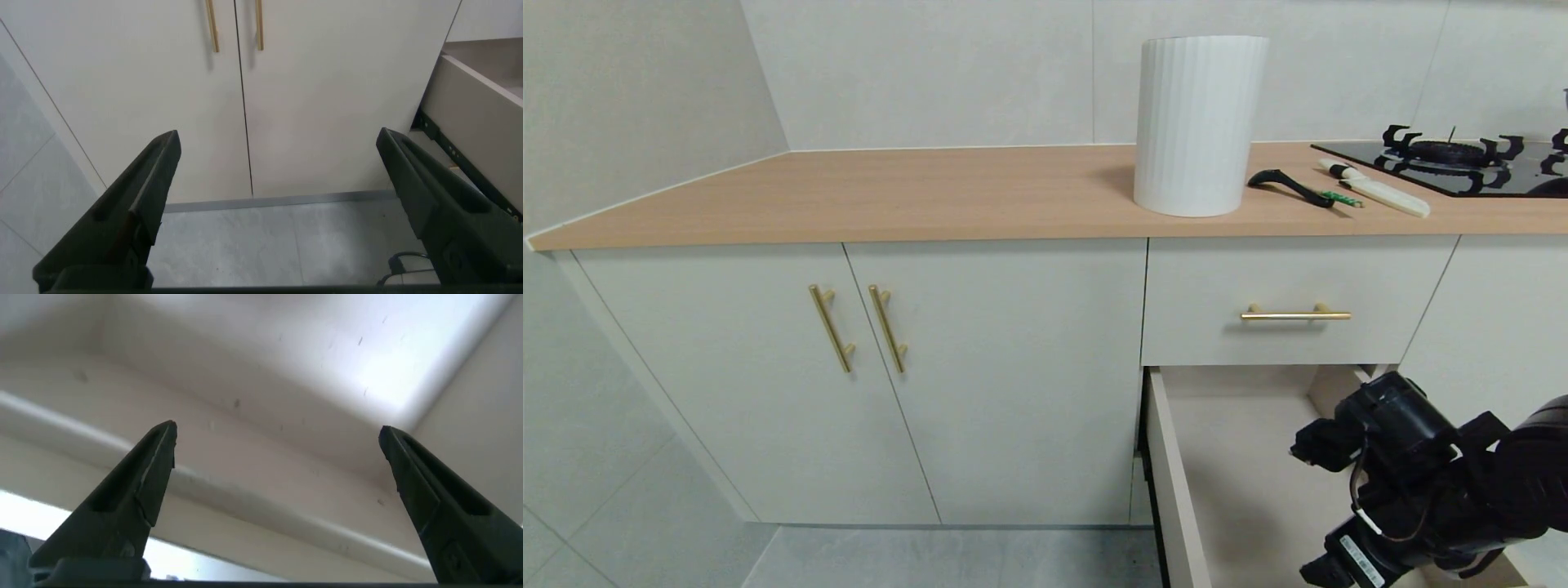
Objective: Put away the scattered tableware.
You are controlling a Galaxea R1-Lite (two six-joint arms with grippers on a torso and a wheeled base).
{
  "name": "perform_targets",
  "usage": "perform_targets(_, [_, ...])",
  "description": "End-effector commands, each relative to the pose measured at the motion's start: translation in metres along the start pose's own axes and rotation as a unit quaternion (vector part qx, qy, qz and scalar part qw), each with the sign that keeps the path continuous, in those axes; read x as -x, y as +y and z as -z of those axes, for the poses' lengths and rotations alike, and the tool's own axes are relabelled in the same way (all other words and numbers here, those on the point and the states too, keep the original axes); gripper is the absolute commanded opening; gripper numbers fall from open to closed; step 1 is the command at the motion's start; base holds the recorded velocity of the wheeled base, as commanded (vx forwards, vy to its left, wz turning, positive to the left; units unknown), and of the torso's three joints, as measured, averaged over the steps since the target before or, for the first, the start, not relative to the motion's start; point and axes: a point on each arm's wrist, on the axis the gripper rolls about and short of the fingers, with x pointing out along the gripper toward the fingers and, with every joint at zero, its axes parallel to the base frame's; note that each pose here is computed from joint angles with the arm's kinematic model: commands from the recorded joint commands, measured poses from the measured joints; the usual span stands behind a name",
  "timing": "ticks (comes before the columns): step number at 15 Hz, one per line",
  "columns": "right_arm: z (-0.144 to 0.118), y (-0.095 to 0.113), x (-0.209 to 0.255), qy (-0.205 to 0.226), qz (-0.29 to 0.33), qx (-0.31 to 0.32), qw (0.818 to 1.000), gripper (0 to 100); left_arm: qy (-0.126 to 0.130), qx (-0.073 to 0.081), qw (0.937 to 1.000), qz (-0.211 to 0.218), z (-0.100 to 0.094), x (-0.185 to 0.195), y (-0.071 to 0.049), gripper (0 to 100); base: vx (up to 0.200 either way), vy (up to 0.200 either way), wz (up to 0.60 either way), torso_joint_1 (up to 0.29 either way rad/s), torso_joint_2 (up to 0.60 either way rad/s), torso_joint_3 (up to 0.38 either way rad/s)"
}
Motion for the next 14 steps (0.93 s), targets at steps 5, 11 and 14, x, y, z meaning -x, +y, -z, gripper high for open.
perform_targets(5, [-0.028,-0.024,0.012,-0.124,0.033,-0.099,0.987,100,0.000,0.000,1.0000,0.000,0.000,0.000,0.000,100,0.000,0.000,0.00,0.000,0.00,0.000])
perform_targets(11, [-0.028,-0.036,0.040,-0.190,0.055,-0.123,0.972,100,0.000,0.000,1.0000,0.000,0.000,0.000,0.000,100,0.000,0.000,0.00,0.000,0.00,0.000])
perform_targets(14, [-0.025,-0.040,0.060,-0.224,0.061,-0.131,0.964,100,0.001,0.000,1.0000,0.000,0.000,0.000,0.000,100,0.000,0.000,0.00,0.000,0.00,0.000])
